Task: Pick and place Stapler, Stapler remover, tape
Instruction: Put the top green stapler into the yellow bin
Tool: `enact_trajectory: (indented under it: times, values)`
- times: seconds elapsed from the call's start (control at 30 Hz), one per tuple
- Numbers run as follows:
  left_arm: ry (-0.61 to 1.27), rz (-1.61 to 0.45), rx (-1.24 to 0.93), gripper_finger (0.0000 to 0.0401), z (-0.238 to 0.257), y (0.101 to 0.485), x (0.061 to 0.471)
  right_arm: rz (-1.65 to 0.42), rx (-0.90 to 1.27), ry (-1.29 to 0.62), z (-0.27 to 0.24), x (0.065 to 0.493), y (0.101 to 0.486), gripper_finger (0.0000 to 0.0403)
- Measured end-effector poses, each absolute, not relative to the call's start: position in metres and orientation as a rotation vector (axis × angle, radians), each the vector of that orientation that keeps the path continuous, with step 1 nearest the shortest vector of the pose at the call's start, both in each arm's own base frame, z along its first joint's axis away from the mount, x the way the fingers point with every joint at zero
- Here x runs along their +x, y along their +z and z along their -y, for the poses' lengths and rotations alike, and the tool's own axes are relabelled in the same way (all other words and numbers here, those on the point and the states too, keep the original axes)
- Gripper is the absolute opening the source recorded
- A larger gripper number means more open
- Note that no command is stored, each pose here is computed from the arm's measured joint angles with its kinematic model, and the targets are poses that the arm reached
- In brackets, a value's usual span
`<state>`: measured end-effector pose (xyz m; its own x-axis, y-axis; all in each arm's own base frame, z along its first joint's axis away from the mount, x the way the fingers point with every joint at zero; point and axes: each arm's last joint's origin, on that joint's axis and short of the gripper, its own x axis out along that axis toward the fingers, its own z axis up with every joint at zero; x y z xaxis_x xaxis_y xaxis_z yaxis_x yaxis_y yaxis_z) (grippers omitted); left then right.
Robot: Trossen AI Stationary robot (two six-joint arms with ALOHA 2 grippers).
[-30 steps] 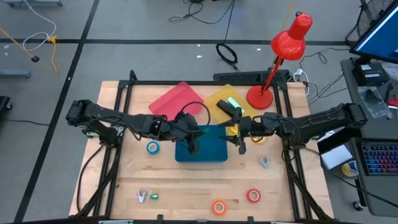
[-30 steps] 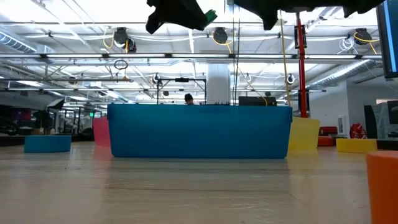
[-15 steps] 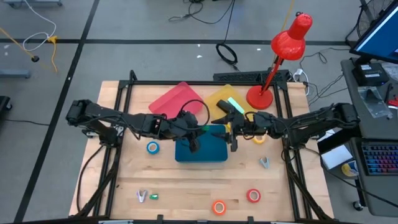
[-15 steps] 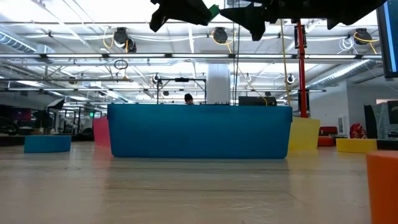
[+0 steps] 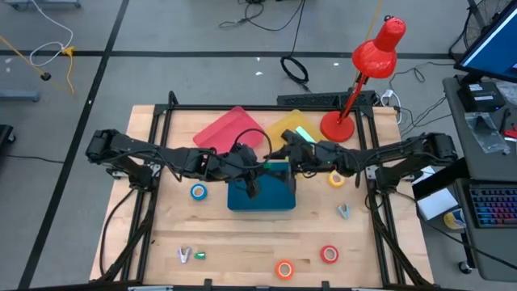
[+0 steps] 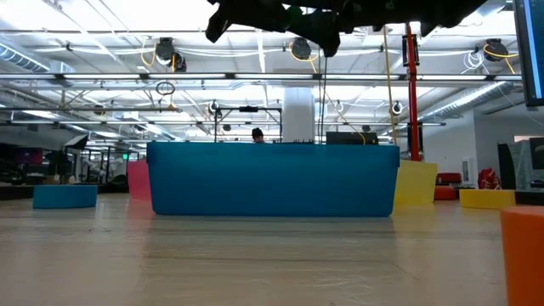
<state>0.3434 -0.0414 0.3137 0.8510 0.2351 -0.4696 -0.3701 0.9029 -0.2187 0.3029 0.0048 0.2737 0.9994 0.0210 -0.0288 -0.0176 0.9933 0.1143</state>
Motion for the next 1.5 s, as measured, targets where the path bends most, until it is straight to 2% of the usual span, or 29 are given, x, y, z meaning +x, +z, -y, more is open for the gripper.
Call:
enact_trajectory:
  times: [0.33,0.97,1.07,1.2,1.37,1.5]
  values:
    - [0.322,-0.458,-0.302,0.0048,0.042,0.313,0.343,-0.039,0.137,0.015,-0.004,0.301,0.275,0.0187]
    - [0.318,-0.456,-0.316,0.0048,0.042,0.313,0.343,-0.07,0.144,0.013,-0.004,0.301,0.273,0.0056]
    - [0.322,-0.451,-0.336,0.005,0.042,0.313,0.343,-0.071,0.138,0.015,-0.004,0.301,0.272,0.0049]
    - [0.303,-0.454,-0.335,0.0089,0.042,0.313,0.344,-0.068,0.148,0.01,-0.004,0.3,0.274,0.0049]
    - [0.313,-0.478,-0.316,0.0171,0.042,0.312,0.342,-0.091,0.138,-0.075,0.004,0.294,0.276,0.0049]
    - [0.334,-0.53,-0.296,0.0243,0.042,0.307,0.339,-0.175,0.128,-0.22,0.018,0.285,0.274,0.0049]
